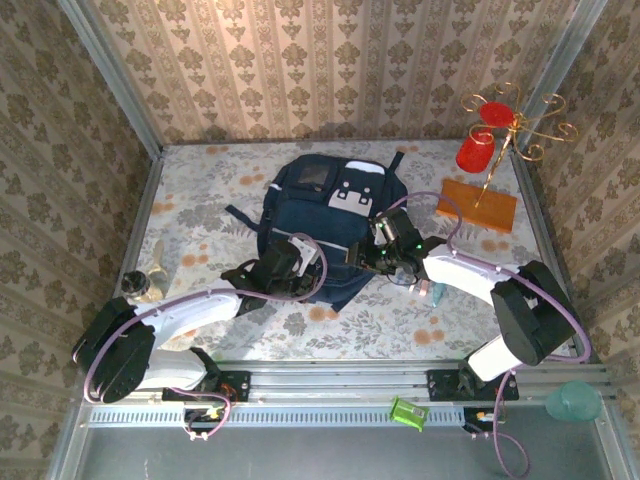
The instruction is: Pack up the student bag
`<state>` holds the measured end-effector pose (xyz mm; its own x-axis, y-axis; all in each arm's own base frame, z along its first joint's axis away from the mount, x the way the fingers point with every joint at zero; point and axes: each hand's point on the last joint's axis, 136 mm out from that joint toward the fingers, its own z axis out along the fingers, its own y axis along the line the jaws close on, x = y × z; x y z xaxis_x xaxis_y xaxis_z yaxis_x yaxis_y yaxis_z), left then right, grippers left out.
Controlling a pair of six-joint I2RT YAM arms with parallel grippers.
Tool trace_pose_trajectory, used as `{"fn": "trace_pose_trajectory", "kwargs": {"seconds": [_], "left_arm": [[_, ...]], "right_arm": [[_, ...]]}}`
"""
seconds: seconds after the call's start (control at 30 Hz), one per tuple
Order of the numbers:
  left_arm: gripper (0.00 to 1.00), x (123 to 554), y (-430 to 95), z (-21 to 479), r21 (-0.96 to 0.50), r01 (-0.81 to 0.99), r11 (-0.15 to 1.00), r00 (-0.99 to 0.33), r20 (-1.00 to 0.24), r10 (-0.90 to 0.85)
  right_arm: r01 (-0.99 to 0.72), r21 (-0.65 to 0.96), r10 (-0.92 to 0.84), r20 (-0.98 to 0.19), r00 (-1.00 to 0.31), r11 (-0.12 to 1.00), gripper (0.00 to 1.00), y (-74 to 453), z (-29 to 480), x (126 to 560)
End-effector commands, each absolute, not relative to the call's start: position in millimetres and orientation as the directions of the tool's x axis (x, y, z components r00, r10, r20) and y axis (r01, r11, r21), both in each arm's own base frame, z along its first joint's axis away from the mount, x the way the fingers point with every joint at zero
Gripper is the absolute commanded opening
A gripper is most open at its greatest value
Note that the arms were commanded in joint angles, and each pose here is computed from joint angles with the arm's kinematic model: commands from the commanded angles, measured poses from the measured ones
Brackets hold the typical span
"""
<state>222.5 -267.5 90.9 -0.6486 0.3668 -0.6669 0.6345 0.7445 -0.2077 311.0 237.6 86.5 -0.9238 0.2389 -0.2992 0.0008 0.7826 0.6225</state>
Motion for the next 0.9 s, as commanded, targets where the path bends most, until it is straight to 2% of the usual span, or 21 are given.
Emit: {"fn": "trace_pose_trajectory", "kwargs": {"seconds": [0.0,0.17,0.2,0.57,0.73,0.87], "left_arm": [[0.00,219,-269,91,-0.186,0.654,0.733,-0.635,-0.662,0.398],[0.00,223,-258,90,-0.133,0.639,0.757,-0.627,-0.660,0.414],[0.00,224,-254,90,-0.119,0.635,0.763,-0.626,-0.658,0.418],[0.00,251,-204,90,-0.036,0.517,0.855,-0.659,-0.654,0.371],[0.00,268,-178,90,0.022,0.438,0.899,-0.677,-0.650,0.346],[0.00,269,-188,93,-0.030,0.484,0.875,-0.669,-0.657,0.347]], "right_arm": [[-0.019,0.633,0.287,-0.377,-0.880,0.774,0.30,241,100,332],[-0.011,0.595,0.284,-0.401,-0.871,0.804,0.02,226,101,332],[-0.006,0.579,0.281,-0.405,-0.870,0.815,0.00,220,100,331],[0.002,0.459,0.213,-0.410,-0.887,0.889,0.00,162,100,328],[-0.046,0.383,0.126,-0.410,-0.903,0.923,0.00,149,105,338],[-0.063,0.312,0.073,-0.406,-0.911,0.948,0.00,144,107,354]]}}
